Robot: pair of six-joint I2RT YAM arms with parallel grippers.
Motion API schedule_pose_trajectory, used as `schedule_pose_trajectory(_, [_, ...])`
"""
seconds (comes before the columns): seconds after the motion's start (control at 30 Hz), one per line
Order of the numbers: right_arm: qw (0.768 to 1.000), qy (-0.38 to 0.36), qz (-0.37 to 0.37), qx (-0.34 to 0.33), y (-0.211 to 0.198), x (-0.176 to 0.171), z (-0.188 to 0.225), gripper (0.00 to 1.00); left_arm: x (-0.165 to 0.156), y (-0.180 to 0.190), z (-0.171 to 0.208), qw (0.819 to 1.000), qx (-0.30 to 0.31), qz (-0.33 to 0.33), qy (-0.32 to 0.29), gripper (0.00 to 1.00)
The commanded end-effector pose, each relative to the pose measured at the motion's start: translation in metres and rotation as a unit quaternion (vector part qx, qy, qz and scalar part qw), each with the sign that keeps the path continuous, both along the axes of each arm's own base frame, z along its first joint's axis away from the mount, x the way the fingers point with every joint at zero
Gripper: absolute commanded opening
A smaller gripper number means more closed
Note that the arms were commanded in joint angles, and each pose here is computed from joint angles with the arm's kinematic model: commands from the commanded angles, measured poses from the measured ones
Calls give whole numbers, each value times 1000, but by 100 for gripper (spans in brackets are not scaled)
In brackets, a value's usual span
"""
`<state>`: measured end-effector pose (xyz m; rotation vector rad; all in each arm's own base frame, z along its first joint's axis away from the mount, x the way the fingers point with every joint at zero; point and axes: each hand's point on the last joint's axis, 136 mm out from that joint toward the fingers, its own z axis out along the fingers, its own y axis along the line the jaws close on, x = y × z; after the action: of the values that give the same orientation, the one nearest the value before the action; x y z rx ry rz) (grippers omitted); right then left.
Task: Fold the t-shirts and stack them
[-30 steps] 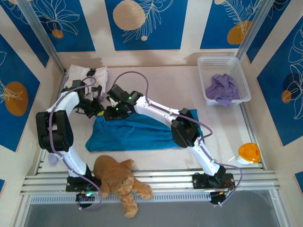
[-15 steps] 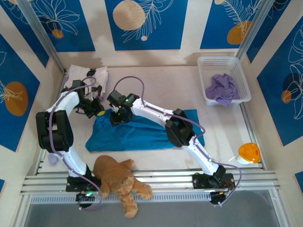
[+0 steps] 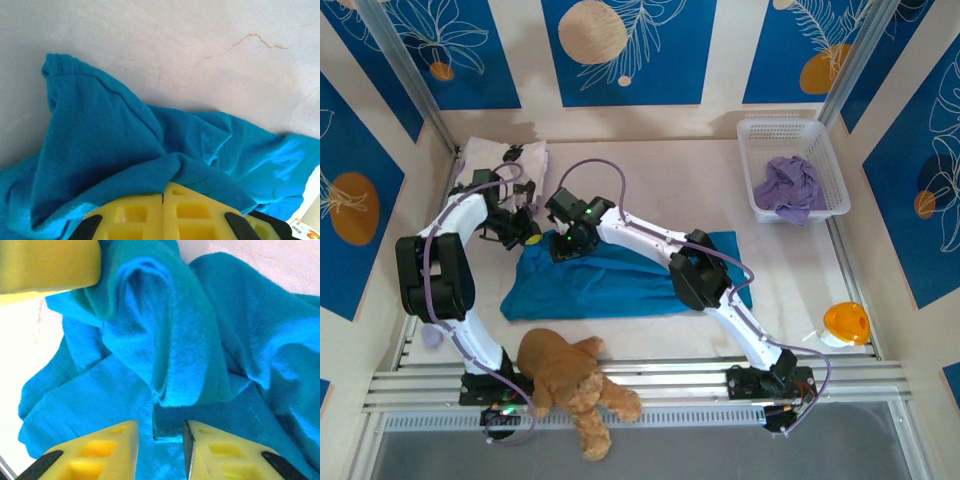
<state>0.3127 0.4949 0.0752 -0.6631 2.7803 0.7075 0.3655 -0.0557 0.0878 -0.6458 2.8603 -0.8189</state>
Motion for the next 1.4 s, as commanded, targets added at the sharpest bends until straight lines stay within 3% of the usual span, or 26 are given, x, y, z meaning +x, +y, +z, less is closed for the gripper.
schedule_pose_trajectory(0.0, [1000,13,-2,5,1,3,-5,29,-5,-2,2,1000,-2,-10,7,0])
schedule_pose_trajectory(0.37, [1000,27,-8,-8,-5,5,-19,29,-7,-2,3,1000,-1,-11,5,0])
schedule_pose_trajectory(0.7, [1000,22,-4,4,-2,5,-4,0,-12,1,4,1000,5,-14,6,0])
schedule_pose_trajectory(1.37, [1000,16,-11,20,-33,-20,32,0,-53,7,18,999,24,-23,11,0])
